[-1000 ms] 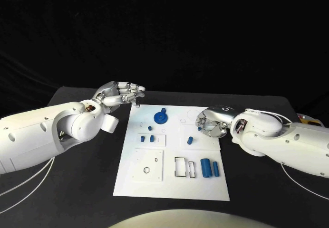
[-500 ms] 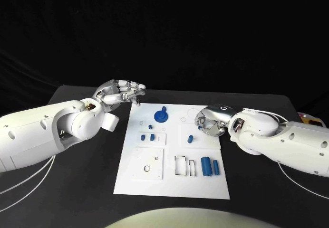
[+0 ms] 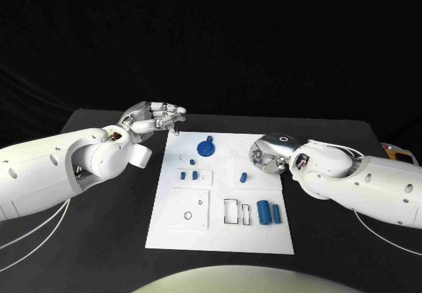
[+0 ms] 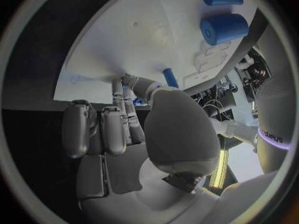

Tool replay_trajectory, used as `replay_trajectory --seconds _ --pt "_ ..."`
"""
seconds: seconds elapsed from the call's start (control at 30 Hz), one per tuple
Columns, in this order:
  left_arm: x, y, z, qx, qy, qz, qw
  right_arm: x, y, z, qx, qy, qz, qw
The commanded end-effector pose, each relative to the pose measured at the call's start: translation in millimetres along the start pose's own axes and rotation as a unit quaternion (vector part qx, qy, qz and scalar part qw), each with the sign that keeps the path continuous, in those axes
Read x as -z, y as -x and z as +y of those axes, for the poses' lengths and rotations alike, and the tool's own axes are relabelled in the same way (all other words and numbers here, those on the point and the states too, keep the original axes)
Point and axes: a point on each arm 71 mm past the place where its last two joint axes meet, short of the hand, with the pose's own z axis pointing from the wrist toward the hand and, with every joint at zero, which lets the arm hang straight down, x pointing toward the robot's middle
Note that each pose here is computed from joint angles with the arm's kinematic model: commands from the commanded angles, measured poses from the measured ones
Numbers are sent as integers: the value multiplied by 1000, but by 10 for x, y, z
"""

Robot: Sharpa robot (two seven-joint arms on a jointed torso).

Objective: Assemble the parts on the task board

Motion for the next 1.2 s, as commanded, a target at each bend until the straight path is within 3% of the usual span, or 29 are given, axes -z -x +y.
replay_trajectory --seconds 0.03,0.67,1.2 --pt "1 -18 -3 1 2 6 1000 33 -113 5 35 -13 10 999" --pt "3 -39 8 -10 11 12 1000 74 -53 92 40 -9 -39 998" --pt "1 -33 15 -9 14 18 1000 112 84 95 33 -9 -55 998"
